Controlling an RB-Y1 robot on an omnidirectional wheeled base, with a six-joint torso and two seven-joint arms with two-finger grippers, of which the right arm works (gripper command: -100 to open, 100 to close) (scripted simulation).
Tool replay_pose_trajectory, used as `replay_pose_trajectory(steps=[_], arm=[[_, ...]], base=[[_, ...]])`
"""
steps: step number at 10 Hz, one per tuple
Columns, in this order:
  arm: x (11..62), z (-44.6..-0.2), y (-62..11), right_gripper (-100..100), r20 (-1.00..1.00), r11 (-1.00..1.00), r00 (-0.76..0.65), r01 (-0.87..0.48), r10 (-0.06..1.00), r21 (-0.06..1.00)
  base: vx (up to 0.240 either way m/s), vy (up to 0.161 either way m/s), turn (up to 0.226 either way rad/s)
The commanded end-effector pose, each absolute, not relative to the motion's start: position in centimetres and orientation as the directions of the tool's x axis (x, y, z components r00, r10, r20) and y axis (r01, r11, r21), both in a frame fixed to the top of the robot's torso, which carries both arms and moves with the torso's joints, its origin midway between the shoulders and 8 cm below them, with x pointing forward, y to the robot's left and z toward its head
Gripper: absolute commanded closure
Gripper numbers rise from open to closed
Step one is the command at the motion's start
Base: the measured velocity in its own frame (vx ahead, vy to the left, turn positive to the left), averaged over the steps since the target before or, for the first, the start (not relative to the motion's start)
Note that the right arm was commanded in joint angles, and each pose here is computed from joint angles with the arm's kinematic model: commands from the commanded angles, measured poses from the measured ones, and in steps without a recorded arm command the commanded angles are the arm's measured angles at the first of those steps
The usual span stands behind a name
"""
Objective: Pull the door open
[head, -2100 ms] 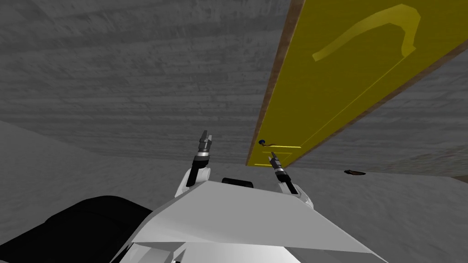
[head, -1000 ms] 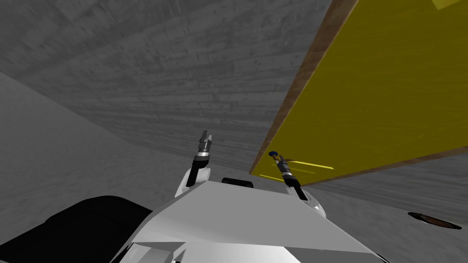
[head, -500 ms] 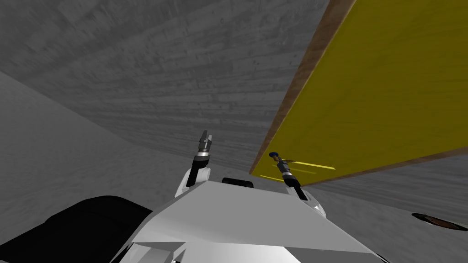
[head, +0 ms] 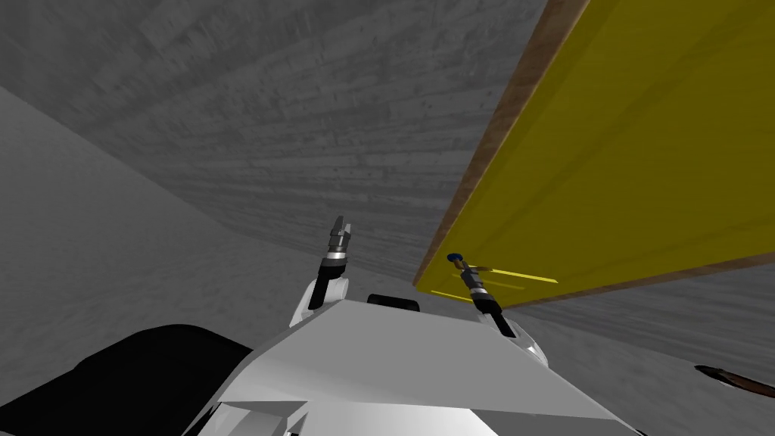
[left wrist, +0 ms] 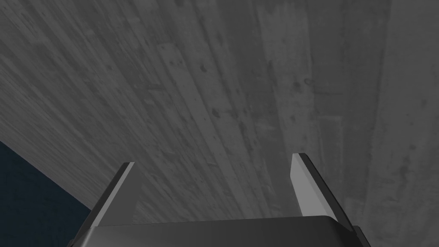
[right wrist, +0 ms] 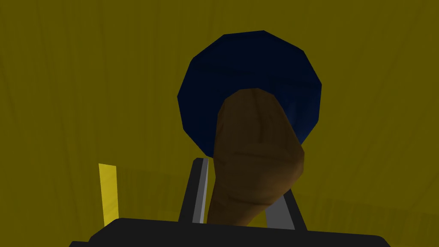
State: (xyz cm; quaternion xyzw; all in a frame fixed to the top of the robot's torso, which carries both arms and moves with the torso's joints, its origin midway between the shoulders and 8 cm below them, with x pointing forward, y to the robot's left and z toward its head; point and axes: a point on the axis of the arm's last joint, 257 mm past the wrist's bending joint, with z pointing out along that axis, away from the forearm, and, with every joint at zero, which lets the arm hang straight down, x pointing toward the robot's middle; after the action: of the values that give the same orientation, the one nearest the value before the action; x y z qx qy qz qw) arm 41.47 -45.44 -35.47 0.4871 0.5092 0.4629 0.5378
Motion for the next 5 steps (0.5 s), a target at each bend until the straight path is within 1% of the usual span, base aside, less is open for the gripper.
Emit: replay_pose_trajectory(steps=[1,2,5], arm=[[40.5,-35.6,-45.3,100,-0.099,0.099,0.03,-0.002,0.995,0.995],[39.9,-35.6,-45.4,100,-0.1,0.1,0.016,-0.003,0.995,0.995],[38.4,-35.5,-45.5,100,-0.102,0.102,-0.023,-0.004,0.995,0.995]], base=[[-0.208,-0.066,0.144],[-0.237,-0.053,0.129],[-0.215,-0.082,0.133]])
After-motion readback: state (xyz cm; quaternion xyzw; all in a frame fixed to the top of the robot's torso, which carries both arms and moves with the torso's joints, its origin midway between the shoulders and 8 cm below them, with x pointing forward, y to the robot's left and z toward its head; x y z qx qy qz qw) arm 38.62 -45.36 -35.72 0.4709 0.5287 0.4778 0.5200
